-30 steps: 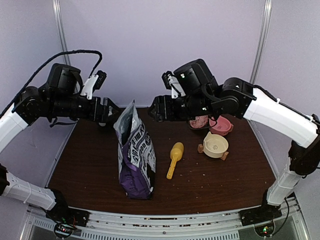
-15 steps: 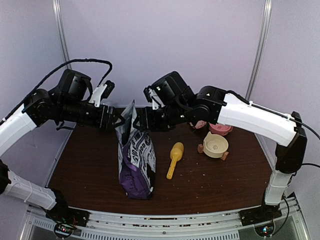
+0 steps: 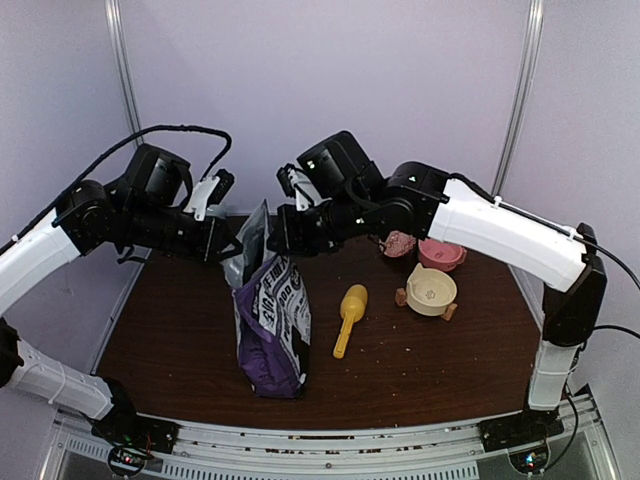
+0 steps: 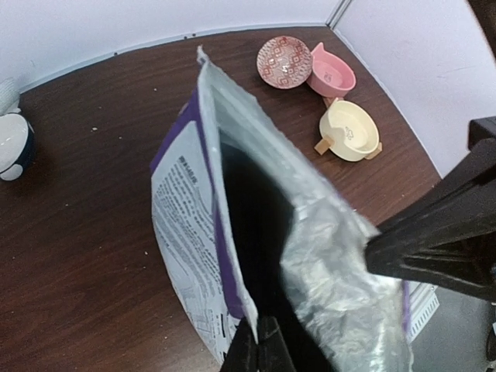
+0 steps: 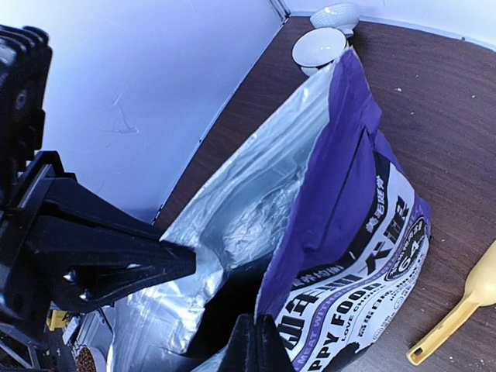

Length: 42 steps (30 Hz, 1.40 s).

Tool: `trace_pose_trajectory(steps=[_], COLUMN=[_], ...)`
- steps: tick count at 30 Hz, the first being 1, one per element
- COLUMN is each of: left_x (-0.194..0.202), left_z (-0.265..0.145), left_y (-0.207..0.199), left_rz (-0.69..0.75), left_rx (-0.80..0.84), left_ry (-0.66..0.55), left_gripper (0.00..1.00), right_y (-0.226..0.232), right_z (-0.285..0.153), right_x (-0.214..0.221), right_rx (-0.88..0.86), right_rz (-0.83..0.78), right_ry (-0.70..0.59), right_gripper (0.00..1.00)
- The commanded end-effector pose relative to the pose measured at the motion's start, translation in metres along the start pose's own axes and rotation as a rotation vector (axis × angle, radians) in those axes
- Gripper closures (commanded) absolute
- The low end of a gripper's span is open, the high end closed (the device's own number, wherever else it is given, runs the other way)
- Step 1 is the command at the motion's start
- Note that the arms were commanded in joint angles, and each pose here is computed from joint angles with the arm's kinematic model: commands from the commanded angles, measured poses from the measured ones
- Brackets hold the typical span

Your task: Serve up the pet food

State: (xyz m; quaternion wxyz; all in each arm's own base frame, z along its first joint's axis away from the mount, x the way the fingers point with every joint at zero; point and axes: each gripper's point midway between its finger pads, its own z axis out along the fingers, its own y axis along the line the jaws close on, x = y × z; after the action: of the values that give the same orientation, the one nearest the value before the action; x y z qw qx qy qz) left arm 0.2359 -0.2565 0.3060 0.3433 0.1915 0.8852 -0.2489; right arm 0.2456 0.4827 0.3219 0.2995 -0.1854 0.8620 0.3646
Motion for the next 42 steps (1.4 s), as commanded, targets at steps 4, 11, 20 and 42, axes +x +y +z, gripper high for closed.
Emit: trace_pose_trajectory(steps=[4, 11, 20, 42], left_x=[-0.034, -0.07, -0.086, -0.052], left_z=[-0.039, -0.067, -0.034, -0.094], left_y=[0.039, 0.071, 0.071, 0.127], left_rz=[0.054, 0.096, 0.125, 0.083], left_rx=[-0.25, -0.431, -0.283, -0.396], left_ry=[-0.134, -0.222, -0.285, -0.413], left_gripper=[1.0, 1.0, 1.0, 0.04], right_y=[0.0, -0.041, -0.017, -0.137], right_z=[-0.088, -0.111, -0.047, -0.045], right_x=[-0.061, -0.07, -0.072, 0.061], right_rx=[0.113, 0.305, 0.154, 0.404], right_rz=[-0.067, -0.069, -0.101, 0.104], right_ry=[-0.227, -0.296, -0.297, -0.092], right_gripper=[1.0, 1.0, 1.0, 0.14])
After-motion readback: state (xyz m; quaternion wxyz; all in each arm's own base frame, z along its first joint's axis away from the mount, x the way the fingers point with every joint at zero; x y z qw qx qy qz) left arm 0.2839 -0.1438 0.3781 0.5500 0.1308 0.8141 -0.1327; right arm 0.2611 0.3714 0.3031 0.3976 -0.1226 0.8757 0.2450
